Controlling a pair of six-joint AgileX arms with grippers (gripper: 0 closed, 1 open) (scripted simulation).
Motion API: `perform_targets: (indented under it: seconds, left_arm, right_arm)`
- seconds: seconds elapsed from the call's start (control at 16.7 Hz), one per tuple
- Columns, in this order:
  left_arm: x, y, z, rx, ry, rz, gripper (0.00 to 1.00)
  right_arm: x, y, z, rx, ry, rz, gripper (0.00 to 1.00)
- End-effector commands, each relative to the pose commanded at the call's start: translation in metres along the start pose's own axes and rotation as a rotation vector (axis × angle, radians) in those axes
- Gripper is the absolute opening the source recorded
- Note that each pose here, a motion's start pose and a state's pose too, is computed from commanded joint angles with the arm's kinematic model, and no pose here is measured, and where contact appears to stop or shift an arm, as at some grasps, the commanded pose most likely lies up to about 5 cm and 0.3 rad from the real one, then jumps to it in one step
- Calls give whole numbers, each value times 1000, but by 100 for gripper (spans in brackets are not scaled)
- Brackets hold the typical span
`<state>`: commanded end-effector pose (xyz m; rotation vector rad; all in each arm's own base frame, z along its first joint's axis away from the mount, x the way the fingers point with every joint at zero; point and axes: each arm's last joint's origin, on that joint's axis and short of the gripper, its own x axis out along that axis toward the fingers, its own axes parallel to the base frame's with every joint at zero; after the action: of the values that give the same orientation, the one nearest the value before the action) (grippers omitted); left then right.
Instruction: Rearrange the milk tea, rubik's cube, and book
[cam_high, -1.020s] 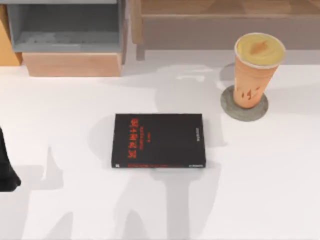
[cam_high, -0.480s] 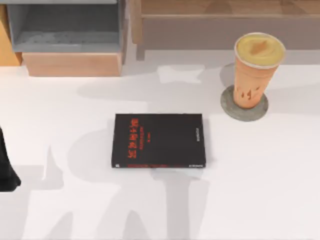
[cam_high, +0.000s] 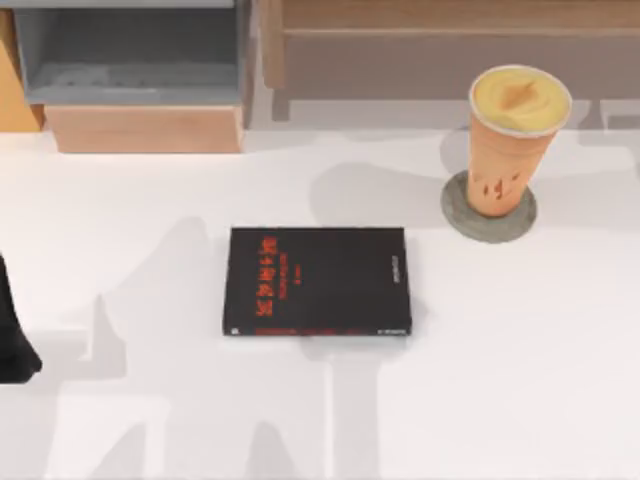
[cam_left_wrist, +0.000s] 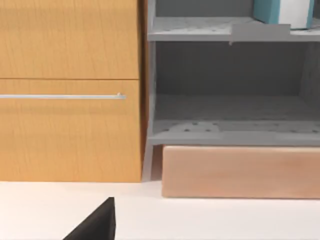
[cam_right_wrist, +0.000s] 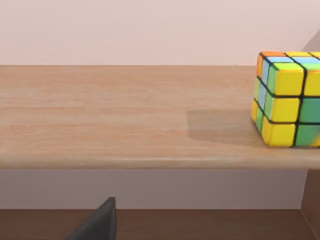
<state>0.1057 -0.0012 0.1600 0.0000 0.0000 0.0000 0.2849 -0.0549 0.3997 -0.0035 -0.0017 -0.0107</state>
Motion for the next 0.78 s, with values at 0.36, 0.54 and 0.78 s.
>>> perform_targets:
  seconds: [0.36, 0.54, 0.78]
  left_arm:
    - [0, 0, 0, 0, 0, 0, 100]
    - [0, 0, 0, 0, 0, 0, 100]
    - [0, 0, 0, 0, 0, 0, 100]
  right_arm:
    - [-113, 36, -73, 2, 7, 3, 100]
    - [-157, 45, -136, 3, 4, 4, 100]
    - [-178, 50, -207, 4, 4, 8, 100]
